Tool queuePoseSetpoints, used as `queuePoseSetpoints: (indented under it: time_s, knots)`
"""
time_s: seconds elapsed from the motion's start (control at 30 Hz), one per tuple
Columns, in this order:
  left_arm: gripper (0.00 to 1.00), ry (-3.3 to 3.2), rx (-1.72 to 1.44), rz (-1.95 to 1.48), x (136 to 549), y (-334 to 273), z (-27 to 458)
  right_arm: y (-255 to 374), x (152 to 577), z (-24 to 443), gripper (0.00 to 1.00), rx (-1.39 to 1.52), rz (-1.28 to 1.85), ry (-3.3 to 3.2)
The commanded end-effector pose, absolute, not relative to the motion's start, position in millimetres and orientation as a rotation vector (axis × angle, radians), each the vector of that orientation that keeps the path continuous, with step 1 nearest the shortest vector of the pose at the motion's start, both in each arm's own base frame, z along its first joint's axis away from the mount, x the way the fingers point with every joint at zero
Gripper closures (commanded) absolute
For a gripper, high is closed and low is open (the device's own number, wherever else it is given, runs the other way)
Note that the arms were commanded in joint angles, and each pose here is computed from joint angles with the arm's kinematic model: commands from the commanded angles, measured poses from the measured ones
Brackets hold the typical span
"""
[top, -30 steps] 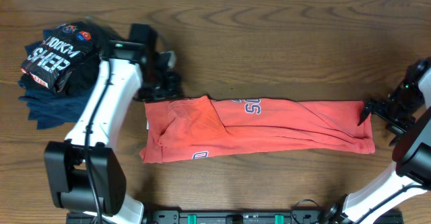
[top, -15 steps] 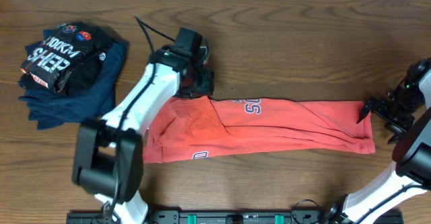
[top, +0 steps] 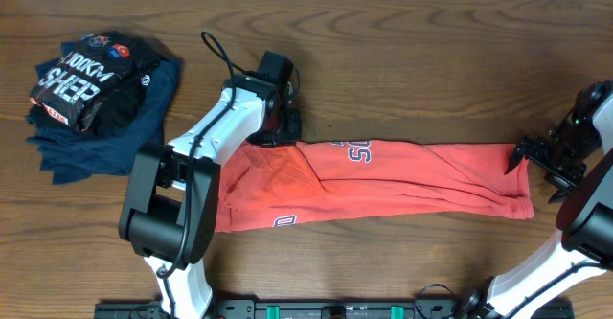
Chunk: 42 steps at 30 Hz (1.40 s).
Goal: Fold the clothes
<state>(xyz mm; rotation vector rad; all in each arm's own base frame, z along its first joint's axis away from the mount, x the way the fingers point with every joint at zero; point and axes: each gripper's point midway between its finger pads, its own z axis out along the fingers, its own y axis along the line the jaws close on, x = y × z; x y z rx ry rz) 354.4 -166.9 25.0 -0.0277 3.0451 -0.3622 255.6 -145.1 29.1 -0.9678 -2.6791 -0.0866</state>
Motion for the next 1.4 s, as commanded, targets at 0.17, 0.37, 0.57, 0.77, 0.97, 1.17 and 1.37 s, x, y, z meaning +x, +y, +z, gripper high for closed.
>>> queuePoseSetpoints:
  time_s: [0.17,0.37,0.57,0.77,0.97,1.17,1.37]
  knots:
    - [0.94,3.073,0.029,-0.572,342,-190,30,-145,259,36,0.01,-0.952,-0.087,-2.718]
    - [0.94,3.057,0.336,-0.747,318,-221,40,-146,261,36,0.01,-0.956,-0.085,-2.727]
    - [0.94,3.113,0.481,-0.709,290,-235,38,-146,262,35,0.01,-0.957,-0.085,-2.729]
    - [0.94,3.082,0.610,-0.641,283,-245,34,-146,261,36,0.01,-0.956,-0.085,-2.727]
    - [0.62,3.067,0.636,-0.572,286,-243,32,-142,256,37,0.01,-0.941,-0.097,-2.708]
    - [0.57,3.013,0.627,-0.564,291,-242,51,-136,255,39,0.01,-0.850,-0.154,-2.724]
    - [0.53,2.885,0.403,-0.287,319,-202,98,-134,260,38,0.01,-0.712,-0.210,-2.787]
